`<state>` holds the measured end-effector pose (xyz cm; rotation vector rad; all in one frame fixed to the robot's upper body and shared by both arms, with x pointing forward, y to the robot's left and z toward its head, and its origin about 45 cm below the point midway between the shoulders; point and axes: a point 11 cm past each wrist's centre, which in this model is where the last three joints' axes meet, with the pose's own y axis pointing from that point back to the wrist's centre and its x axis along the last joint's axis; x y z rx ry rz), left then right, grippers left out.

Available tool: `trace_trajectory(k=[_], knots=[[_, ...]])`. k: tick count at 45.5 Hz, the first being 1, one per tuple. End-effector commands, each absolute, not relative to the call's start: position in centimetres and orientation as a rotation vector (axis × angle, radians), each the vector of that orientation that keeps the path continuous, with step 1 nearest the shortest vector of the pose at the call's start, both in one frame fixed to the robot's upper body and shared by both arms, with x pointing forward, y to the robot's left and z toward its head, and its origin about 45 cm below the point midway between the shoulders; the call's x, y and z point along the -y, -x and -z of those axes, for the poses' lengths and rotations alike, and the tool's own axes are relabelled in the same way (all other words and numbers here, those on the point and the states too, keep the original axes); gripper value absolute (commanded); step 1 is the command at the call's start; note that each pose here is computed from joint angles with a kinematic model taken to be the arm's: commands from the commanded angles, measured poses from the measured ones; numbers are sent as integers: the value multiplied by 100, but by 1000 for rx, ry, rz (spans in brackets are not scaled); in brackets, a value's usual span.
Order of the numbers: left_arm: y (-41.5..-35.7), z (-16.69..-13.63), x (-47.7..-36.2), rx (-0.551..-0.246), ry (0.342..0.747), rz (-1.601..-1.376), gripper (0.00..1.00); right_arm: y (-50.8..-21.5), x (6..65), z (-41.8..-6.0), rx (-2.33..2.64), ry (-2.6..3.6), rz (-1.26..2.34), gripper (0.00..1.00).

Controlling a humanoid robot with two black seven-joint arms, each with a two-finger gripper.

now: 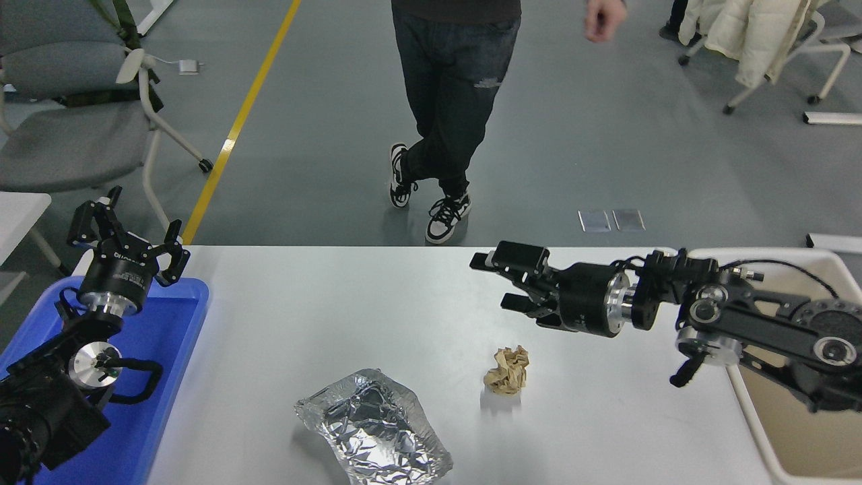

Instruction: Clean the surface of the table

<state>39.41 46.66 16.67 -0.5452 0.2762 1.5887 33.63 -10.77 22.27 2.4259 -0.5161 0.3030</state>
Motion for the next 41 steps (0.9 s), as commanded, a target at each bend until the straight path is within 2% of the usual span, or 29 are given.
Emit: trace_trajectory(k=[1, 6, 8, 16, 26, 41], knots=[[-3943, -1668, -4662, -276, 545, -1587, 100, -3193, 504, -2098, 236, -2267, -686, 100], [-3943, -1668, -4662, -276, 545, -1587, 100, -3135, 476, -1988, 136, -2197, -794, 100], [-3943, -1668, -4662, -276, 545, -1587, 100, -3035, 425, -1859, 66, -2178, -802, 100], [-3943, -1668, -4661, -277, 546, -1586, 100, -2942, 239, -1542, -16, -2102, -930, 100], [-3943, -1669, -4660, -277, 546, -1584, 100, -2678, 181, -1045, 16, -2126, -862, 99], [-3941, -1668, -4664, -277, 546, -1586, 100, -2646, 334, -665, 122, -2087, -817, 99]])
